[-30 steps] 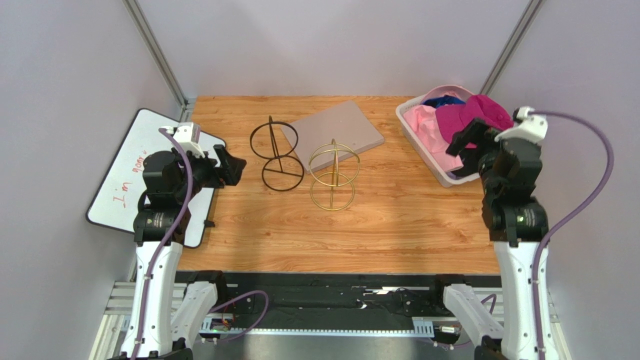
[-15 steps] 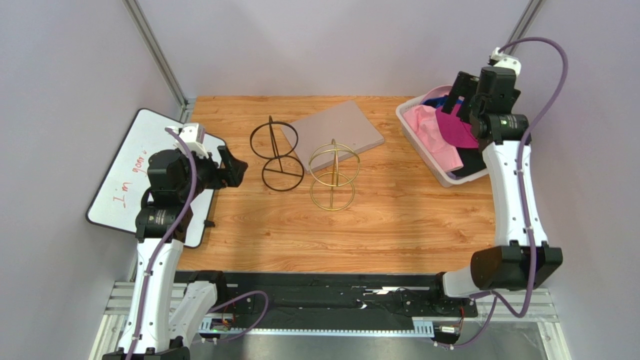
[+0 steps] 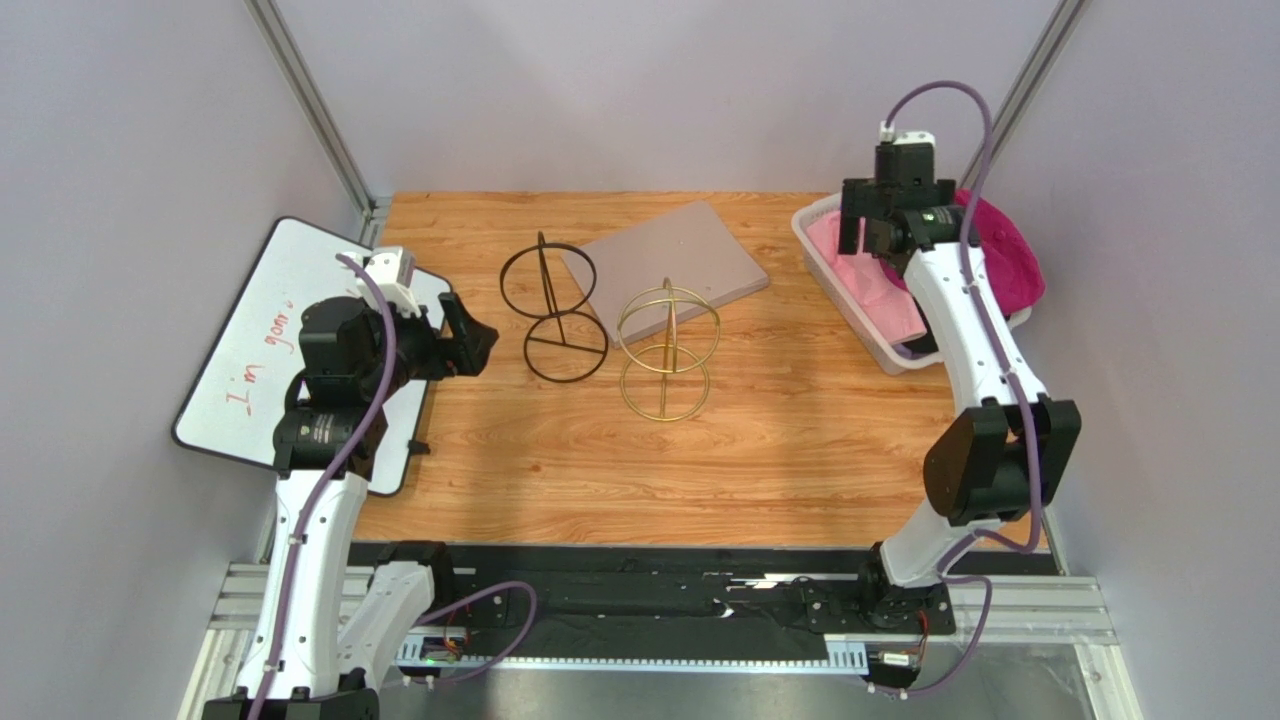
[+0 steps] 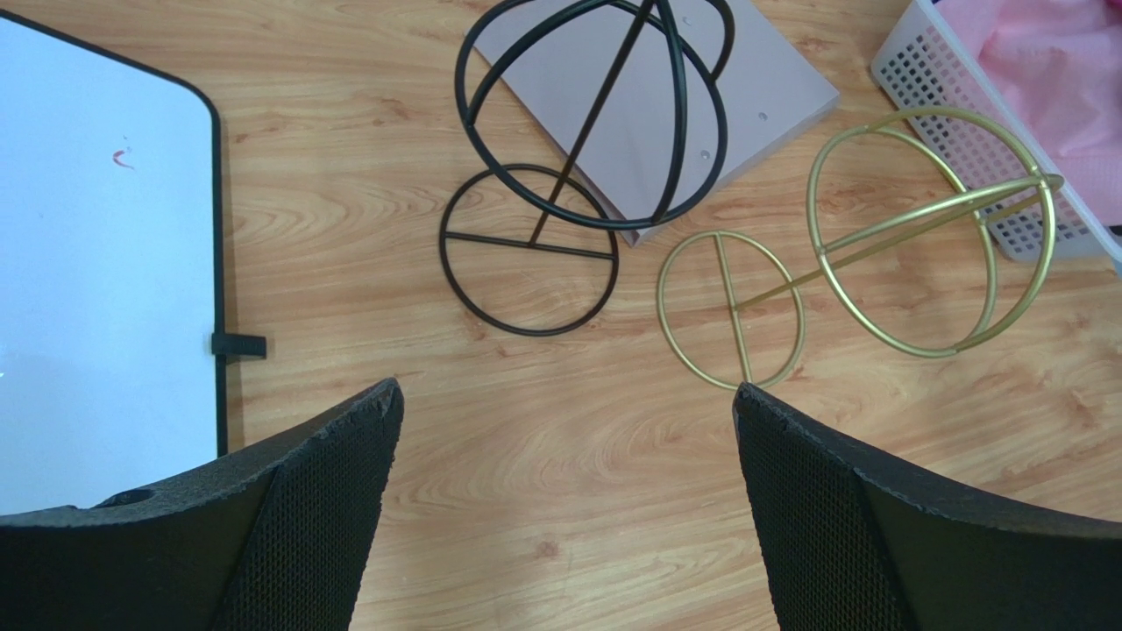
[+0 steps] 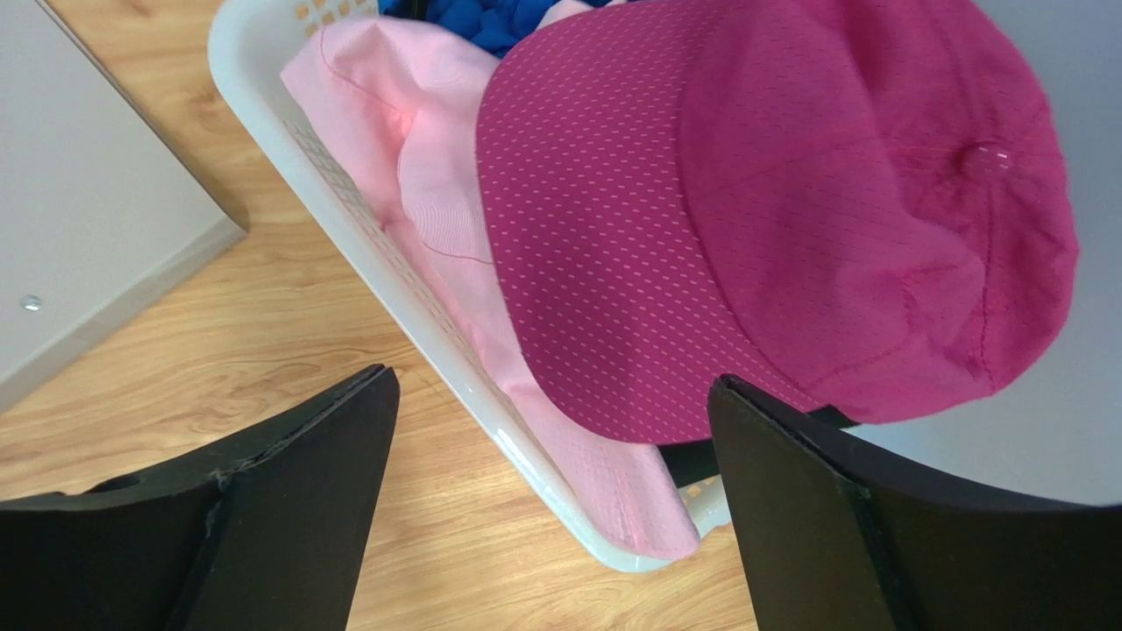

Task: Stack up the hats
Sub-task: Pick up the hat from the bin.

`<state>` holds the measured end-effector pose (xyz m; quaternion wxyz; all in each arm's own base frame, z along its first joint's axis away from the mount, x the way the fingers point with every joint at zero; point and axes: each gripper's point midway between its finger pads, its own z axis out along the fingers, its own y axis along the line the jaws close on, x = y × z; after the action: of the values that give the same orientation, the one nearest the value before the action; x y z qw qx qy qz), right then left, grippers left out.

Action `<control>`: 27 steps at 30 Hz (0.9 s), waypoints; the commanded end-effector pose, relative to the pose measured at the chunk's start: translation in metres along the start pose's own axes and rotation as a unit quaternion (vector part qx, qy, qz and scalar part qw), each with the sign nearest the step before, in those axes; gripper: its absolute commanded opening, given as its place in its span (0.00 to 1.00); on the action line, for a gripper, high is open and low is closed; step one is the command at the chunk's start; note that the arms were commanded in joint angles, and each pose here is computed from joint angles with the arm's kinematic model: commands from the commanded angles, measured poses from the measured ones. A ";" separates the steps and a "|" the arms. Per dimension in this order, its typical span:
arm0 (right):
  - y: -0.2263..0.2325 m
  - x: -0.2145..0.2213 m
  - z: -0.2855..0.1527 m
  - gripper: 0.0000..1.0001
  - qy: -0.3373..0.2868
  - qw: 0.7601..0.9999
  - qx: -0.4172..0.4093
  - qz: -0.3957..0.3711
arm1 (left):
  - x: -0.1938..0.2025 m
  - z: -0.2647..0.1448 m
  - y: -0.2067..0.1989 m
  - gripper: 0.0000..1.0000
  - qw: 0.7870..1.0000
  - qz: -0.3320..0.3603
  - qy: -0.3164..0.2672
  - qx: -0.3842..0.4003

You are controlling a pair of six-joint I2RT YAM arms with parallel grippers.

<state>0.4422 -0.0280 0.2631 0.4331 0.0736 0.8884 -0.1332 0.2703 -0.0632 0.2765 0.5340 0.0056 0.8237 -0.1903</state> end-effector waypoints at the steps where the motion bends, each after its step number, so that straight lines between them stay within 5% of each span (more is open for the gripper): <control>1: -0.001 -0.004 0.013 0.92 -0.003 0.996 0.060 -0.065 | -0.003 -0.001 -0.003 1.00 1.000 0.012 -0.004 0.009; 14: -0.021 -0.013 0.027 0.80 -0.006 0.983 0.158 -0.090 | -0.002 0.001 -0.005 1.00 1.000 0.009 -0.001 0.014; 27: -0.004 0.002 0.037 0.73 0.015 0.989 0.114 -0.091 | 0.000 0.002 -0.007 1.00 1.000 0.006 0.002 0.022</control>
<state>0.4598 -0.0487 0.2260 0.3695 0.0384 0.8821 -0.2898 0.2701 -0.0675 0.2747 0.5275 0.0119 0.8254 -0.2010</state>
